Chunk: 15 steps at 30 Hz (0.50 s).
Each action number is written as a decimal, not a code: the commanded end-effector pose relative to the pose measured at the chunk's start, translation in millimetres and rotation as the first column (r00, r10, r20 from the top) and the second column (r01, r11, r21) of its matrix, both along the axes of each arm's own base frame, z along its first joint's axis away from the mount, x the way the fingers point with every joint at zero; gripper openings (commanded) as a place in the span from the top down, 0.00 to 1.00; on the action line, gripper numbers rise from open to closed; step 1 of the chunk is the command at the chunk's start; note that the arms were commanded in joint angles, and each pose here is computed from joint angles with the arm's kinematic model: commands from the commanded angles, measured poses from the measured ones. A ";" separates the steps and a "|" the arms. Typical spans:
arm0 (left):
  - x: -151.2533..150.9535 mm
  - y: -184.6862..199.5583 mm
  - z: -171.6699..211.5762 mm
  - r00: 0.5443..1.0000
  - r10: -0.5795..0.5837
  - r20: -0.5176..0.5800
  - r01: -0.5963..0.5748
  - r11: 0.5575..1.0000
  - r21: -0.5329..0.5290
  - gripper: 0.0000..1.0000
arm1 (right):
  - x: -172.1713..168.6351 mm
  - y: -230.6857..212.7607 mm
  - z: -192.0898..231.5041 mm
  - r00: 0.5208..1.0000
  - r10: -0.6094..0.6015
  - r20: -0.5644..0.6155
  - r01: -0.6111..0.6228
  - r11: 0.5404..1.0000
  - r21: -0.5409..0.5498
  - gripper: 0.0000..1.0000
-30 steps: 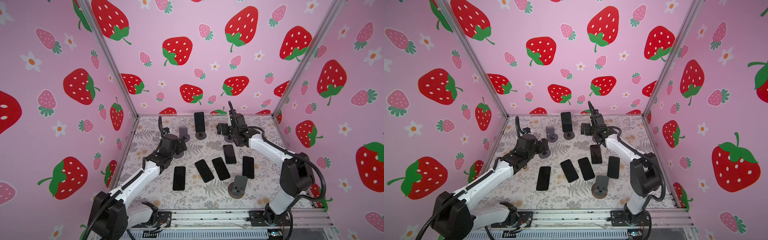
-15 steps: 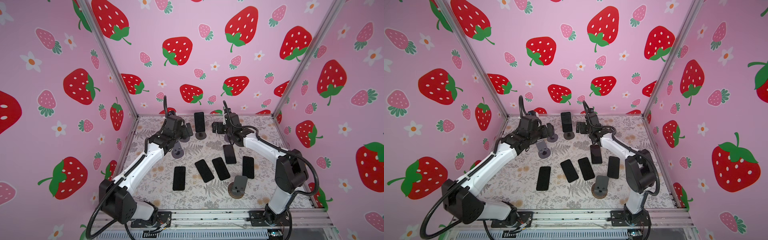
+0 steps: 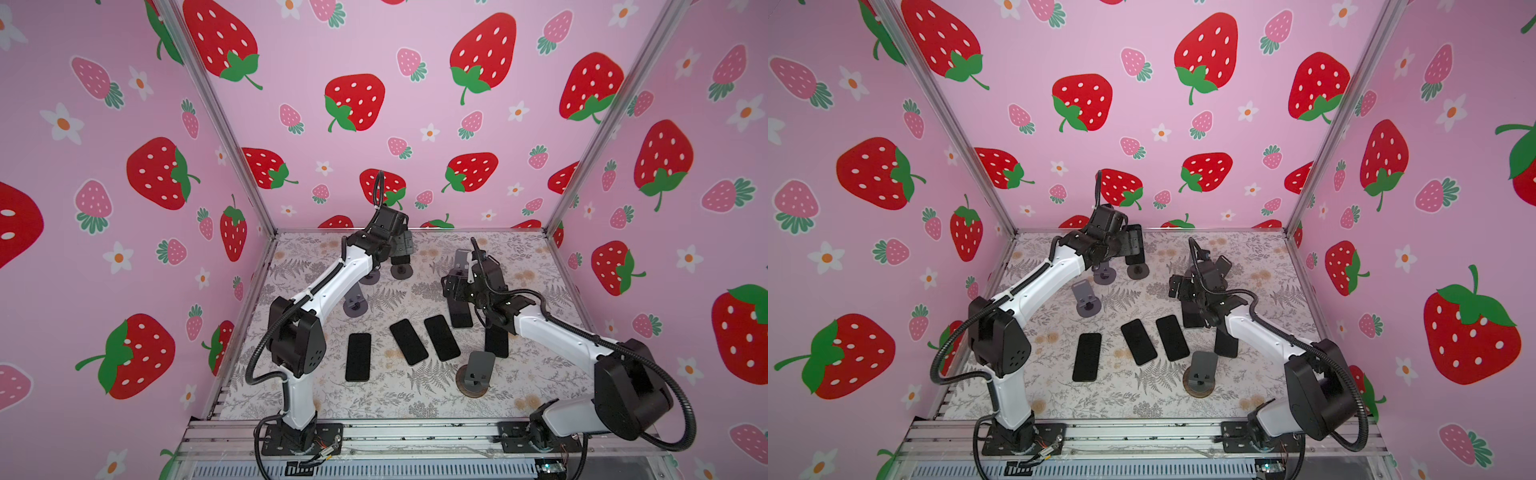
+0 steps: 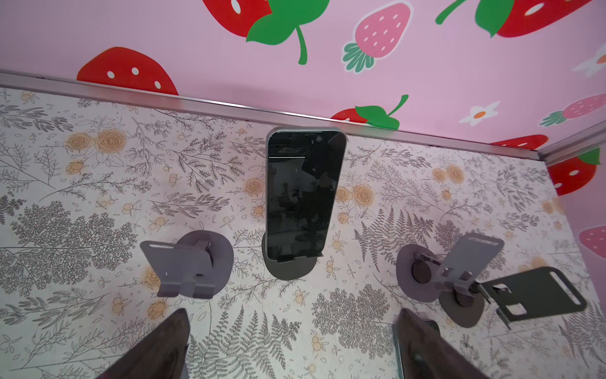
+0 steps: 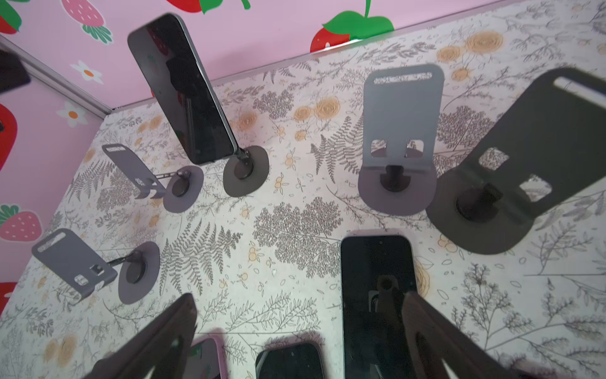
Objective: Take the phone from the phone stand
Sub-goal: 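Raise the right gripper away while the left gripper reaches toward the far stand, then close the left gripper on the black phone standing on the far stand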
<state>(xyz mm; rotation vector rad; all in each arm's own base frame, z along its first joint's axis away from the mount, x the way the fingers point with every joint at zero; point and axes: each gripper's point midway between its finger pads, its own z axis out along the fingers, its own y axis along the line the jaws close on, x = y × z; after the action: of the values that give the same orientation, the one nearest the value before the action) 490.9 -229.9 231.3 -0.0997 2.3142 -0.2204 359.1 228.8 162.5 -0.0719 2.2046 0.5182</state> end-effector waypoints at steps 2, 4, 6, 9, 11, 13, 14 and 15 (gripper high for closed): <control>20.0 -3.4 2.1 0.999 0.017 0.039 -0.020 0.998 0.059 0.01 | -6.7 -6.5 6.7 0.999 -0.001 0.047 0.001 1.000 0.007 0.00; 29.4 -10.4 -0.8 0.998 0.011 0.060 -0.015 0.997 0.073 0.01 | -8.8 -13.7 2.5 0.999 -0.016 0.048 0.018 1.000 -0.022 0.00; 40.3 -16.0 -2.8 0.995 0.009 0.100 -0.018 0.996 0.087 0.01 | -8.3 -25.1 -1.1 0.997 -0.064 0.045 0.067 0.996 -0.059 0.00; 53.6 -23.9 -5.5 0.989 -0.002 0.146 -0.014 0.994 0.106 0.01 | -6.2 -33.5 -5.8 0.994 -0.102 0.048 0.107 0.990 -0.095 0.00; 60.4 -23.4 -11.6 0.988 0.016 0.151 -0.033 0.993 0.114 0.01 | -4.8 -32.3 -7.4 0.994 -0.102 0.042 0.105 0.989 -0.099 0.00; 66.9 -23.8 -15.9 0.988 0.022 0.152 -0.042 0.991 0.128 0.01 | -4.8 -30.7 -9.8 0.995 -0.097 0.033 0.100 0.990 -0.096 0.00; 70.1 -24.5 -17.5 0.987 0.018 0.157 -0.042 0.988 0.148 0.01 | -5.0 -30.3 -11.0 0.995 -0.094 0.032 0.097 0.991 -0.096 0.00; 73.4 -24.6 -18.6 0.986 0.020 0.165 -0.047 0.986 0.161 0.01 | -5.4 -30.2 -11.4 0.995 -0.095 0.035 0.098 0.991 -0.089 0.00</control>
<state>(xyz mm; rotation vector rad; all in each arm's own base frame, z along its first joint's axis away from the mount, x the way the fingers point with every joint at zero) 550.3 -256.7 189.0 -0.0245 2.2418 -0.0701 353.2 202.2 155.2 -0.0316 2.1880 0.3898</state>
